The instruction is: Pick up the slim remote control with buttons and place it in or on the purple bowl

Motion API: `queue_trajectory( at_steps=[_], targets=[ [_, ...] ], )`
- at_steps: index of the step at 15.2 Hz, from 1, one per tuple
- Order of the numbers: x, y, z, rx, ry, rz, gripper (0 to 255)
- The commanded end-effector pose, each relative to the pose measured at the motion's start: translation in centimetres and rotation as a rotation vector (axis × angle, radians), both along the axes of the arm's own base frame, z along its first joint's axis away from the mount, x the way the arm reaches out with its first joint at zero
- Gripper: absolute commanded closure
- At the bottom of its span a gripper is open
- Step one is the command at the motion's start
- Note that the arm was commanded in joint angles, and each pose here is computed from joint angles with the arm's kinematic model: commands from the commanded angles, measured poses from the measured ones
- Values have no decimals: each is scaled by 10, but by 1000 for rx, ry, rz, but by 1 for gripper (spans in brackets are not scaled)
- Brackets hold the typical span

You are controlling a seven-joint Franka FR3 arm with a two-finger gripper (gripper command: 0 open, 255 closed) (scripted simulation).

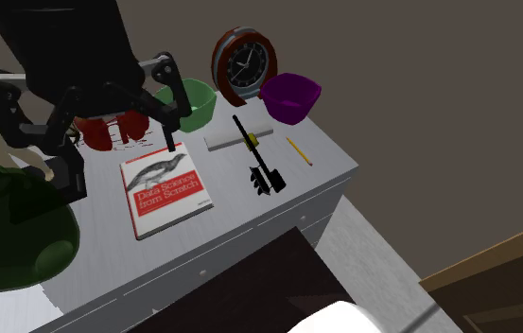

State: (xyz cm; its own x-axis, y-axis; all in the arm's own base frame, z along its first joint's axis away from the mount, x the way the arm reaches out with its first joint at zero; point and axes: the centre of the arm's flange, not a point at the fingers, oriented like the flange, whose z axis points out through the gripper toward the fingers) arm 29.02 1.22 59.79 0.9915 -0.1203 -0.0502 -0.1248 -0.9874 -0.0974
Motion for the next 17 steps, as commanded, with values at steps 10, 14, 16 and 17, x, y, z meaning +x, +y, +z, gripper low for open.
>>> queue_trajectory(
  at_steps=[10,14,16,17],
  targets=[
    [93,-15,-66,-34,10,-360,0],
    [130,-33,-95,-49,15,-520,0],
    [148,-44,-110,-57,17,-600,0],
    [157,-51,-117,-61,18,-640,0]
  ],
)
